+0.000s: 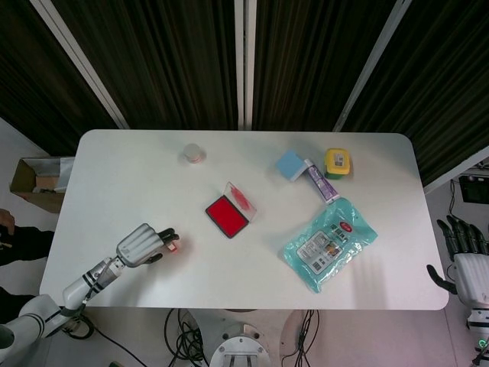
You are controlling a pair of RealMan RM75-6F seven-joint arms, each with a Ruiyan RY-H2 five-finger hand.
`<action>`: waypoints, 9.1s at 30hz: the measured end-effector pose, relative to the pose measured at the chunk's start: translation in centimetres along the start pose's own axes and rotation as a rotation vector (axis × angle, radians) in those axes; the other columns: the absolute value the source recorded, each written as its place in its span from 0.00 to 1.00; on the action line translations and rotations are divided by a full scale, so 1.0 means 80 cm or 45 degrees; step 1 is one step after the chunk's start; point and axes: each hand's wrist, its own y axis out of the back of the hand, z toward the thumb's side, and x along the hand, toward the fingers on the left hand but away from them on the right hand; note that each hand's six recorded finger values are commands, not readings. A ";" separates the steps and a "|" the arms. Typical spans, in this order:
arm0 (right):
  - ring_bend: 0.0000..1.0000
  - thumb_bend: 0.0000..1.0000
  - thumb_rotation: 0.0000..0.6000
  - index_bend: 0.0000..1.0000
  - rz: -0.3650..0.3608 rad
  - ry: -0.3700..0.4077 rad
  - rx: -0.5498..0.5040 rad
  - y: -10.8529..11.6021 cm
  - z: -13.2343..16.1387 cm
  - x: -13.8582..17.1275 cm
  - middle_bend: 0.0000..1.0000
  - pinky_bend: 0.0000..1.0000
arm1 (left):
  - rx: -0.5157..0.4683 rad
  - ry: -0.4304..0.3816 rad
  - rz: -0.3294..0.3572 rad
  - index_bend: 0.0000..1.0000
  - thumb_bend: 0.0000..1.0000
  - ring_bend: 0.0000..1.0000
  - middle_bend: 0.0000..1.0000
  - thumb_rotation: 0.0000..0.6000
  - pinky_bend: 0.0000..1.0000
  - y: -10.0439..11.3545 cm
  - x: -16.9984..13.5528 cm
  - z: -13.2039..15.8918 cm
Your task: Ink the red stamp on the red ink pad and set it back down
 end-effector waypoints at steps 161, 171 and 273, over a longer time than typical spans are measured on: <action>0.00 0.19 1.00 0.00 0.059 -0.038 0.009 -0.011 -0.011 -0.006 0.00 0.00 | -0.327 0.231 -0.226 0.60 0.42 1.00 0.60 1.00 0.99 0.031 0.045 -0.028; 0.00 0.19 1.00 0.00 0.057 -0.052 0.023 -0.010 -0.011 -0.007 0.00 0.00 | -0.356 0.221 -0.260 0.60 0.42 1.00 0.59 1.00 0.99 0.003 0.050 -0.024; 0.00 0.20 1.00 0.00 0.078 -0.060 0.021 -0.014 -0.009 -0.005 0.00 0.00 | -0.245 0.240 0.150 0.37 0.29 0.46 0.45 0.87 0.63 0.127 -0.046 -0.036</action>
